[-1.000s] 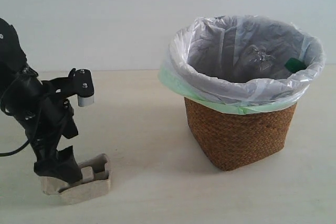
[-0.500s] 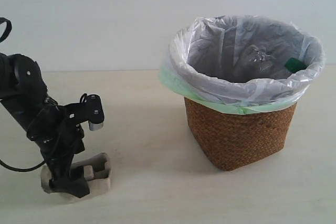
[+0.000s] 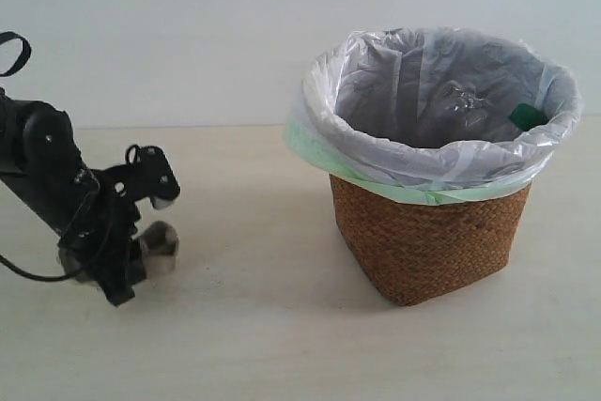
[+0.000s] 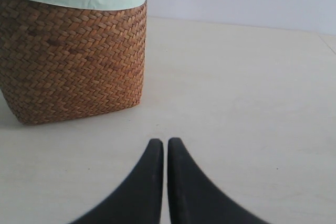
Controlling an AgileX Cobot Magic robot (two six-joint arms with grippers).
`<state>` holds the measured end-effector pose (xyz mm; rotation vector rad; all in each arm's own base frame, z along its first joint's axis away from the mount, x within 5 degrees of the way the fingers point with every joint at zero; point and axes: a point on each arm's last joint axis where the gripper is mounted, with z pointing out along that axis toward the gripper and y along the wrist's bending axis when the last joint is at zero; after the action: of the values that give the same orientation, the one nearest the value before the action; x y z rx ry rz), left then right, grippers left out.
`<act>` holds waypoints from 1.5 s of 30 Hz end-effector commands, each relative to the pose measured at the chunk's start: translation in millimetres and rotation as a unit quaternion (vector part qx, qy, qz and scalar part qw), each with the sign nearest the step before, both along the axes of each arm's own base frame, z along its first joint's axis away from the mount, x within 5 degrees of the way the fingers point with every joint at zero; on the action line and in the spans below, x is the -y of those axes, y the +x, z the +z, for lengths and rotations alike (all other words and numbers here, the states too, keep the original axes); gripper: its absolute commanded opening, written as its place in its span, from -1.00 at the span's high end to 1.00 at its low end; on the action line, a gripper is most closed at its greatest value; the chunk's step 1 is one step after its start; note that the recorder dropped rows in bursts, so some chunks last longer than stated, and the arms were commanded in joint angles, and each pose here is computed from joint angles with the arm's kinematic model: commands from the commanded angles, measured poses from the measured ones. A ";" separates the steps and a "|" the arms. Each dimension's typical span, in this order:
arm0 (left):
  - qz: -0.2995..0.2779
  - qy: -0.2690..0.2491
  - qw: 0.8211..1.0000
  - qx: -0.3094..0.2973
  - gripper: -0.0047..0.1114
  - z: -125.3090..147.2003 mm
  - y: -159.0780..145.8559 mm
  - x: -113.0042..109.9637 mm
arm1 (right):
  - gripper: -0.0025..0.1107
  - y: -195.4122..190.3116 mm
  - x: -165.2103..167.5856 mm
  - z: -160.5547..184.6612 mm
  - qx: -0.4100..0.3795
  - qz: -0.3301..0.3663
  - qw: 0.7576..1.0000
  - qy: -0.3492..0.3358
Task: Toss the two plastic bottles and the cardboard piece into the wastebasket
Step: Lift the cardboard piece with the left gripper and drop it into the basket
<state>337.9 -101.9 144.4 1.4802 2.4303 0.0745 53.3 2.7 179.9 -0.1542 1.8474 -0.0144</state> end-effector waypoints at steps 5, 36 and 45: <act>0.220 0.031 0.948 0.227 0.85 108.0 22.7 -27.9 | 0.96 -0.1 0.3 1.2 0.007 -0.002 1.000 0.000; 0.100 -0.542 0.821 0.147 0.27 252.0 24.9 116.1 | 0.96 -0.1 0.3 1.2 0.007 -0.002 1.000 0.000; 0.117 -0.508 0.840 0.150 -0.92 231.8 41.8 131.4 | 0.96 -0.1 0.3 1.2 0.007 -0.002 1.000 0.000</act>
<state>374.9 -233.3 385.0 0.5955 1.7994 -0.8025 53.3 2.7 179.9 -0.1542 1.8474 -0.0144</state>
